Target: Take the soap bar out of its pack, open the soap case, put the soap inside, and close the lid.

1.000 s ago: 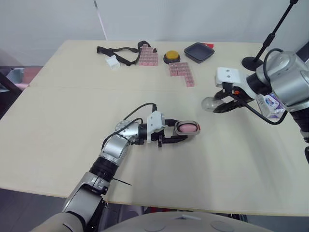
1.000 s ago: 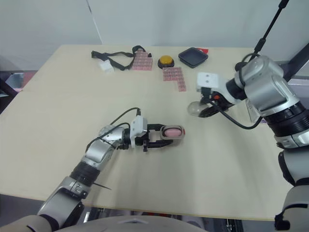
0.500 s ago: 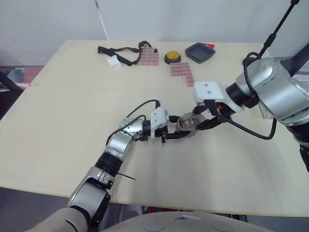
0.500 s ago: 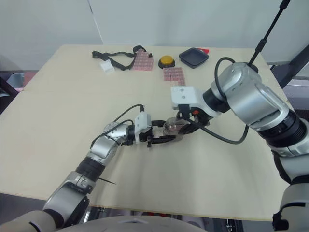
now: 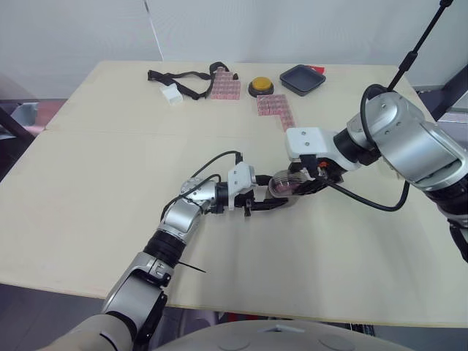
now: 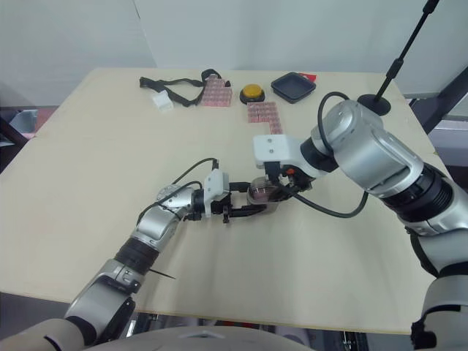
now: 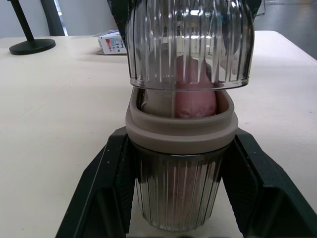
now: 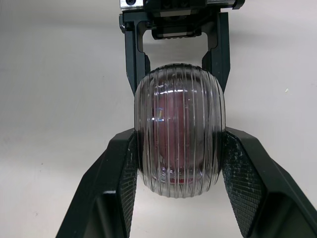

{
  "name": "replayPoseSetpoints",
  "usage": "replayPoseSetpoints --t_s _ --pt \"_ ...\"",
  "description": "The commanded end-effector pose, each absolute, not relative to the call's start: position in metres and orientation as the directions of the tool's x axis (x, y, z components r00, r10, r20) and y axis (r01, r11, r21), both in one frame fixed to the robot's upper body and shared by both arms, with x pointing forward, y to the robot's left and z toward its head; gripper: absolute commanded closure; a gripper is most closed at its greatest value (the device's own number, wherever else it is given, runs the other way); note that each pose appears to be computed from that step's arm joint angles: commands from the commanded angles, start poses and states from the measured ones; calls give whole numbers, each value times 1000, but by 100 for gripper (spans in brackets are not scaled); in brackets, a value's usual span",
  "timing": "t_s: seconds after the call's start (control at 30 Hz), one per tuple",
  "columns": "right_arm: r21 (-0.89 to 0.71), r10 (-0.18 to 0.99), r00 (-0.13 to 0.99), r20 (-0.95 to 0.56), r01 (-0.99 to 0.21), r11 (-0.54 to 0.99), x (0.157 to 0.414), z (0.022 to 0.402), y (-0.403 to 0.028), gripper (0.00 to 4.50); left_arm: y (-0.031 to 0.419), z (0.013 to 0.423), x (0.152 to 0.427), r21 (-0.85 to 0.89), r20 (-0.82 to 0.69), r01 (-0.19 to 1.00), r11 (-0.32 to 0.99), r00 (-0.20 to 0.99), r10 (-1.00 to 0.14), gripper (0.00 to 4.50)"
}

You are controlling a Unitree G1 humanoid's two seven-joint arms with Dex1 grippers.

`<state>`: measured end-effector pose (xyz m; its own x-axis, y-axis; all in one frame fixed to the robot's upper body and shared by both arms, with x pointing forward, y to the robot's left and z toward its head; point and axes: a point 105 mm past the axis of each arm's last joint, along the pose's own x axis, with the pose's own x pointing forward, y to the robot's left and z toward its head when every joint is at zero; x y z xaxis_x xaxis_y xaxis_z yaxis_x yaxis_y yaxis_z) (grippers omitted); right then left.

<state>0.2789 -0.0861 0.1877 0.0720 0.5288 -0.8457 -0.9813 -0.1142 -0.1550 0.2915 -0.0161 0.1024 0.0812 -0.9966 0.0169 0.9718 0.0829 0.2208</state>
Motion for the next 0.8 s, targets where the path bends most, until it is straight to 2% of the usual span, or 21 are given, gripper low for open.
replayPoseSetpoints --t_s 0.03,0.37,0.6,0.8 --pt "-183 520 86 -850 -973 -138 278 192 -83 255 -16 113 291 260 53 961 97 86 -995 242" --pt "-199 503 107 -858 -971 -133 283 187 -80 255 -17 112 289 253 55 962 97 86 -995 242" --pt "-170 489 78 -869 -975 -145 276 184 -78 255 -17 112 289 254 53 962 99 88 -995 242" --pt "-196 477 113 -872 -972 -128 280 184 -77 255 -17 112 289 253 50 962 99 89 -995 242"
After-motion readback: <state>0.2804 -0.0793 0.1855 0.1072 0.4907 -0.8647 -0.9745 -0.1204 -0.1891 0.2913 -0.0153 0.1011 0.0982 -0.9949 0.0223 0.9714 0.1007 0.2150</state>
